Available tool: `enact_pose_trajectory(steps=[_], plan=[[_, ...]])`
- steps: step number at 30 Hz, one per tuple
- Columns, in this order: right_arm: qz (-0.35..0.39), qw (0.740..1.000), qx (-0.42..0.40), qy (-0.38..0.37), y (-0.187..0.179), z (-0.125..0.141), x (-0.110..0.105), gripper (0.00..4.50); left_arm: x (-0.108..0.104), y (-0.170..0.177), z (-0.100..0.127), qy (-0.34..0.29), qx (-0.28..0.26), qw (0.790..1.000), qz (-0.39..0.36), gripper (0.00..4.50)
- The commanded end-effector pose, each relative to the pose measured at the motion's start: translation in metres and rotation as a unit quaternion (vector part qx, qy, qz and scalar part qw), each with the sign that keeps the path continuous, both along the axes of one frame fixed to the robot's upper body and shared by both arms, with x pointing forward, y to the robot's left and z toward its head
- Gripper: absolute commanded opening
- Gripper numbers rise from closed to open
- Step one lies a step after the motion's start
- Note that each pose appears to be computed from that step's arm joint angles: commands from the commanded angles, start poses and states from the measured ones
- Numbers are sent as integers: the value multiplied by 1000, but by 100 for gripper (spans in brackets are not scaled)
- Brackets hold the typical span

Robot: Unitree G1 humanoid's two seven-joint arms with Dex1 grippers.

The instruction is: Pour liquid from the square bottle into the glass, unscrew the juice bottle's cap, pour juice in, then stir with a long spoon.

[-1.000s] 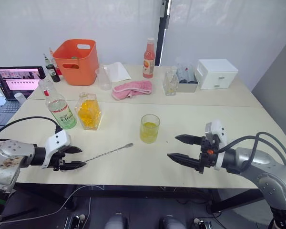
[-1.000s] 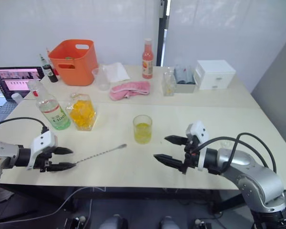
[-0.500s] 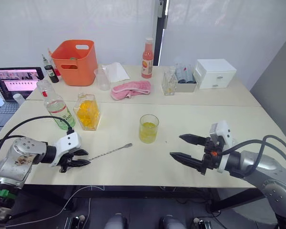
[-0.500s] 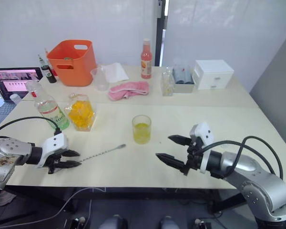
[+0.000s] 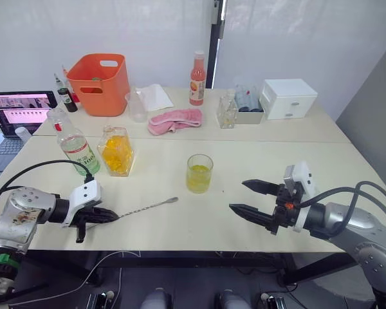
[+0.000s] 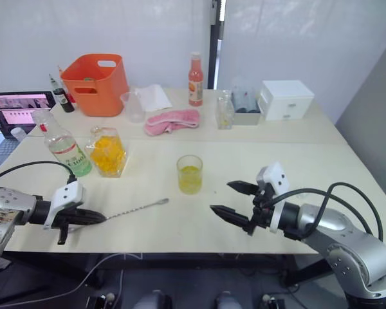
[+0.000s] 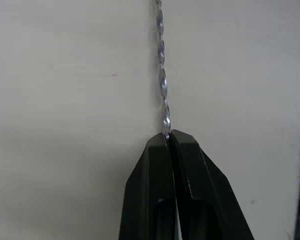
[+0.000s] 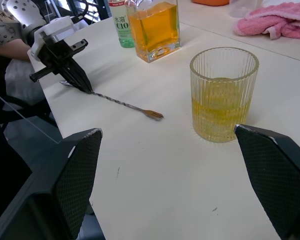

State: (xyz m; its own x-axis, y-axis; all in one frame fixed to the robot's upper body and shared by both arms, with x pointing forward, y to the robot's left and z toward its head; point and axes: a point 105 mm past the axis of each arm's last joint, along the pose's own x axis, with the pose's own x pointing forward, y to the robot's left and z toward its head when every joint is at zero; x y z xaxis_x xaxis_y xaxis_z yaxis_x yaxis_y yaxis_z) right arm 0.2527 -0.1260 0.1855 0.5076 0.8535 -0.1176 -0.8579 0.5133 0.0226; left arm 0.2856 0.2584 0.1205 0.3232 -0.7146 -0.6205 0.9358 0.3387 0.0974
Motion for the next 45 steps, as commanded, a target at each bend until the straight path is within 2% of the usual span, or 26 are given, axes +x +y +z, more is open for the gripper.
enact_pose_trajectory(steps=[1,5,9,14,18,25,29,38,41,45], plan=[[7,1000,6,-20,2,10,-1,450,-4,-4,41,-16,-54,998,-17,5],[-3,1000,11,-12,1,8,0,450,-19,-24,64,22,-128,991,-36,5],[-15,999,34,-4,1,9,0,450,-23,-46,83,35,-206,977,-38,5],[13,996,94,0,21,24,-9,450,-24,-77,106,54,-328,942,-41,5],[29,987,159,15,47,40,-6,450,-25,-99,116,60,-391,918,-43,5],[17,954,289,75,79,73,12,450,-27,-120,109,63,-396,915,-46,5],[19,944,315,93,84,81,12,450,-27,-122,108,62,-395,915,-45,5],[22,941,320,105,87,83,10,450,-27,-124,109,59,-395,916,-43,5],[22,941,322,105,86,82,10,369,-27,-124,107,61,-391,917,-41,0],[19,940,323,105,85,82,10,226,-26,-124,106,61,-389,918,-40,0]])
